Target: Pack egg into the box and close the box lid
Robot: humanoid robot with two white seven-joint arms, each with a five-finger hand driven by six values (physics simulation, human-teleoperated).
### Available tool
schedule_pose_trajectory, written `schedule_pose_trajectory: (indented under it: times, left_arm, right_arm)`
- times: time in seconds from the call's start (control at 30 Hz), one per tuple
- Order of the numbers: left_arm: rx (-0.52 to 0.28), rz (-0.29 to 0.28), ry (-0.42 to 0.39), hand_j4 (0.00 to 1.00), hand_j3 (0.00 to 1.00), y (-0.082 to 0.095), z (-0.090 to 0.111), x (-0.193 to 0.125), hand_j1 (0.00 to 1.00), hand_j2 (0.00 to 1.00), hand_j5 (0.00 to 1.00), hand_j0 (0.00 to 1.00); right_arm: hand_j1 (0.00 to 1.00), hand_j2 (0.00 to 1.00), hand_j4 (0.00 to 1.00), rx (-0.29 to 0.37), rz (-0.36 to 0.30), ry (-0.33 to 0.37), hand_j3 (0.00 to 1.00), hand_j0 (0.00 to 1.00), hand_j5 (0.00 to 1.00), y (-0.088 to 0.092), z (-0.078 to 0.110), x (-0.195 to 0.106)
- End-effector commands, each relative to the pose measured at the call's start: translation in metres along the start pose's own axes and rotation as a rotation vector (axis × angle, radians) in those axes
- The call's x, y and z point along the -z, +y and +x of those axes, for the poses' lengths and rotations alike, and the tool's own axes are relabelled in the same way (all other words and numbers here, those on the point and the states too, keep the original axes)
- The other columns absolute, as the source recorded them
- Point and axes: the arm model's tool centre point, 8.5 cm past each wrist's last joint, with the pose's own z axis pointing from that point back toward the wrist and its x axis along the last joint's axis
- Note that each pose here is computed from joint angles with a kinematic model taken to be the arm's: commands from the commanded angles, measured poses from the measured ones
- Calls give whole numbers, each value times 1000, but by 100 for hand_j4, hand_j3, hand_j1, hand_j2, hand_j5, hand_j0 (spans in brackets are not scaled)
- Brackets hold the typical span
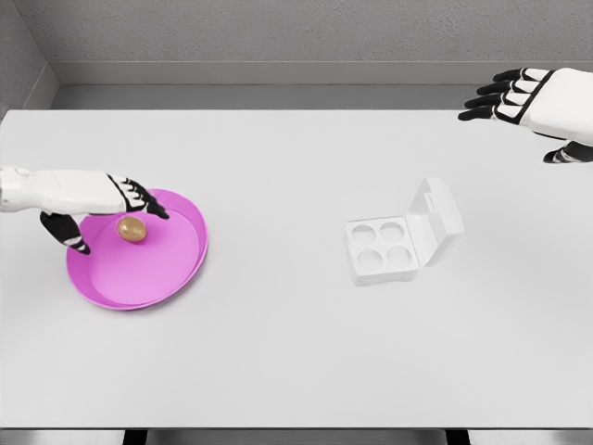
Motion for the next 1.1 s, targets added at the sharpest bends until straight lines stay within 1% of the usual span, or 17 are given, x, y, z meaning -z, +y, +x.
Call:
schedule_pose_trajectory:
  times: [0.0, 0.03, 0.07, 0.1, 0.17, 0.27, 0.67, 0.77, 0.9, 0.97, 1.03, 1.07]
  left_arm:
    - [-8, -6, -4, 100, 100, -3, 1, 2, 100, 100, 100, 100]
    - [-7, -5, -7, 98, 98, -2, 1, 2, 98, 98, 98, 98]
    - [-8, -4, -9, 86, 86, -2, 2, 3, 86, 86, 86, 86]
    - [-8, -6, -11, 84, 84, -3, 2, 4, 84, 84, 84, 84]
    - [-13, -14, -11, 85, 85, -7, 2, 6, 85, 85, 85, 85]
    - [-14, -11, -16, 87, 87, -6, 2, 9, 87, 87, 87, 87]
    - [-18, -15, -19, 89, 89, -9, 3, 11, 89, 89, 89, 89]
    - [-16, -7, -41, 89, 89, -5, 6, 22, 89, 89, 89, 89]
    - [-2, -18, -32, 88, 88, -7, 5, 23, 88, 88, 88, 88]
    - [-8, -21, -23, 88, 88, -8, 2, 22, 88, 88, 88, 88]
    - [-8, -37, 4, 88, 88, -13, -6, 25, 88, 88, 88, 88]
    - [-6, -36, 2, 88, 88, -12, -6, 26, 88, 88, 88, 88]
  right_arm:
    - [100, 100, 100, -2, -4, -5, 100, 100, 100, -2, 2, 0]
    - [100, 100, 100, -2, -4, -5, 100, 100, 100, -2, 2, 0]
    - [100, 100, 100, -2, -4, -5, 100, 100, 100, -2, 2, 0]
    - [100, 100, 100, -3, -3, -4, 100, 100, 100, -2, 2, 0]
    - [100, 100, 100, -3, -3, -4, 100, 100, 100, -2, 2, 0]
    - [100, 100, 100, -1, -3, -5, 100, 100, 100, -1, 2, 0]
    - [100, 100, 100, -1, -1, -5, 100, 100, 100, -1, 2, 0]
    - [100, 100, 100, -2, -2, -5, 100, 100, 100, -2, 2, 0]
    - [100, 100, 100, -1, -1, -5, 100, 100, 100, -1, 2, 0]
    - [100, 100, 100, -2, -2, -5, 100, 100, 100, -2, 2, 0]
    - [100, 100, 100, -1, -2, -4, 100, 100, 100, -1, 2, 0]
    - [100, 100, 100, -1, 0, -4, 100, 100, 100, -1, 2, 0]
